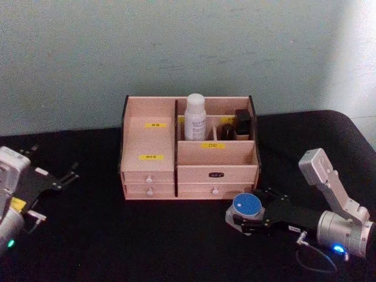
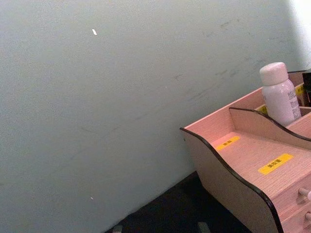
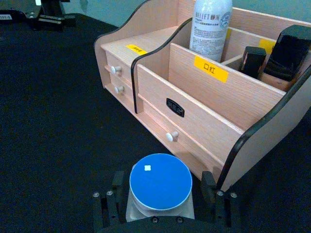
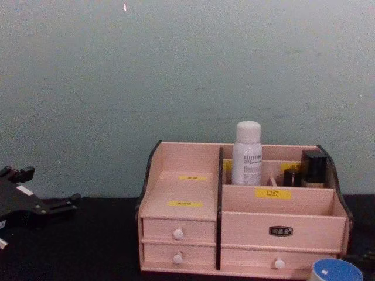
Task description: Pick up the facial cleanser and watermelon frost from the table and place them into the tiered storage box.
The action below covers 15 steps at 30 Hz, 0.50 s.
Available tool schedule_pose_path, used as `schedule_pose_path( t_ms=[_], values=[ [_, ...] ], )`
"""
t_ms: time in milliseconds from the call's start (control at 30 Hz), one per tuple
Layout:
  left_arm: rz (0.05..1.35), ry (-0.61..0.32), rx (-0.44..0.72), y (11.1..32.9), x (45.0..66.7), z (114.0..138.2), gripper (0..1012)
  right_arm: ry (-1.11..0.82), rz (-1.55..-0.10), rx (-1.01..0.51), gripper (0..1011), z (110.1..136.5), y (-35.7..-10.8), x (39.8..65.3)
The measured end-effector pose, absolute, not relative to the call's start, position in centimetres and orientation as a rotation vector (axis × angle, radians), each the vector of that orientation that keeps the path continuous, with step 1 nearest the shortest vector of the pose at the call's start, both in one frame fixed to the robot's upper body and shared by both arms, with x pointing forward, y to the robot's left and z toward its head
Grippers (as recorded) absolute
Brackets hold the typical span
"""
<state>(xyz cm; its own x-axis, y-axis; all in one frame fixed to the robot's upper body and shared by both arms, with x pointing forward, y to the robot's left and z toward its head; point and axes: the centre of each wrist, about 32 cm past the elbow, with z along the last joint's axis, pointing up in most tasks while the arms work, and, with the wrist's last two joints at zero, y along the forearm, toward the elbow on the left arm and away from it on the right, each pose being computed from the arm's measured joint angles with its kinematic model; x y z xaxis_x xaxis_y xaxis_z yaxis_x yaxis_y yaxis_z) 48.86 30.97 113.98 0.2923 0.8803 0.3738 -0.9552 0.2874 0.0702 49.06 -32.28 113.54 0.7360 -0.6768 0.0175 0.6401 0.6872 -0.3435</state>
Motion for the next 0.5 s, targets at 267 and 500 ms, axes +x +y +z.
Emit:
schedule_pose_path(
  t_ms=[267,500],
  values=[
    [1.248,-0.285,0.304,30.97,48.86,113.98,1001,0.113,-0.739,-0.341,1000,113.54,-32.31,49.05],
    [1.248,-0.285,0.304,30.97,48.86,113.98,1001,0.113,-0.739,-0.341,991,113.54,-32.30,49.04]
  ],
)
